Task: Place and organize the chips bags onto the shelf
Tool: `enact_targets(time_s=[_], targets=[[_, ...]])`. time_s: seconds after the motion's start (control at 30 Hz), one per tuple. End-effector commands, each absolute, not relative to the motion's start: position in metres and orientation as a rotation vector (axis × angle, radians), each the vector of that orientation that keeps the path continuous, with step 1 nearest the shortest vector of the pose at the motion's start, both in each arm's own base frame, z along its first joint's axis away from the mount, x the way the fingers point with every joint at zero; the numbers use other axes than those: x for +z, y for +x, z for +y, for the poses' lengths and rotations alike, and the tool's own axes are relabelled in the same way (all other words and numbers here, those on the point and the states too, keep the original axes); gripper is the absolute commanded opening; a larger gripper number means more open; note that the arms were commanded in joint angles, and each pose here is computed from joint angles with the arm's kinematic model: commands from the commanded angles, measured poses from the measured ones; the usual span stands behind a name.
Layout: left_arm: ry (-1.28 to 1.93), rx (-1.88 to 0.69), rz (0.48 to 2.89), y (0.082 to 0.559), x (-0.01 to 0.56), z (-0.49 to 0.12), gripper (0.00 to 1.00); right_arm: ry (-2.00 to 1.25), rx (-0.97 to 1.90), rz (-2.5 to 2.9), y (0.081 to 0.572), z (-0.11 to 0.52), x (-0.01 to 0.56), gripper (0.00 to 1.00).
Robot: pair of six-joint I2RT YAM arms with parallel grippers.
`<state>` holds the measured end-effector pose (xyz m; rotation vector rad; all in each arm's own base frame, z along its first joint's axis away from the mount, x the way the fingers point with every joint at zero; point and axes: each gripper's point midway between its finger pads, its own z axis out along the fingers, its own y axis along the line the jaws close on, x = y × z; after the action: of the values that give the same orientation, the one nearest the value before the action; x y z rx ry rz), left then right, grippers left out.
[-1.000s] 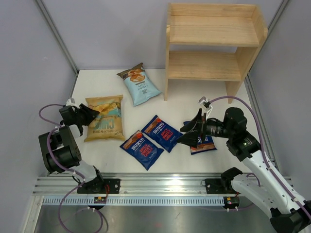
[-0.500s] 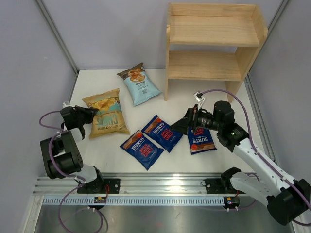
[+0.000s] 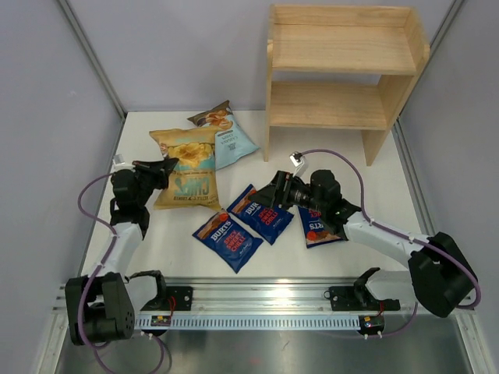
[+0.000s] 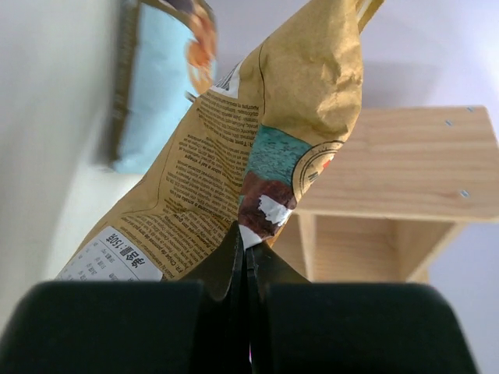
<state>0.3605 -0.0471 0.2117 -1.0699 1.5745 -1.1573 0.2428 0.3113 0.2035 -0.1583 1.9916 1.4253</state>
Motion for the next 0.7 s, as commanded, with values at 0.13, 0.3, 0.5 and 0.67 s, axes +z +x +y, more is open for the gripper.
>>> enact_targets(time_s=[0.13, 0.3, 0.5, 0.67], targets=[[-1.015, -1.445, 1.377, 0.351, 0.311, -0.103, 0.00, -0.187, 1.491, 1.754, 0.254, 0.331, 0.220, 0.99], [-0.872, -1.667, 1.379, 0.335, 0.354, -0.152, 0.00, -0.363, 1.492, 1.688, 0.241, 0.334, 0.219, 0.99], [-0.732, -1.853, 1.405, 0.303, 0.380, -0.208, 0.00, -0.438, 1.499, 1.569, 0.229, 0.329, 0.244, 0.99], [-0.675, -1.909, 1.377, 0.289, 0.396, -0.221, 0.00, -0.360, 1.287, 1.550, 0.241, 0.300, 0.252, 0.99]])
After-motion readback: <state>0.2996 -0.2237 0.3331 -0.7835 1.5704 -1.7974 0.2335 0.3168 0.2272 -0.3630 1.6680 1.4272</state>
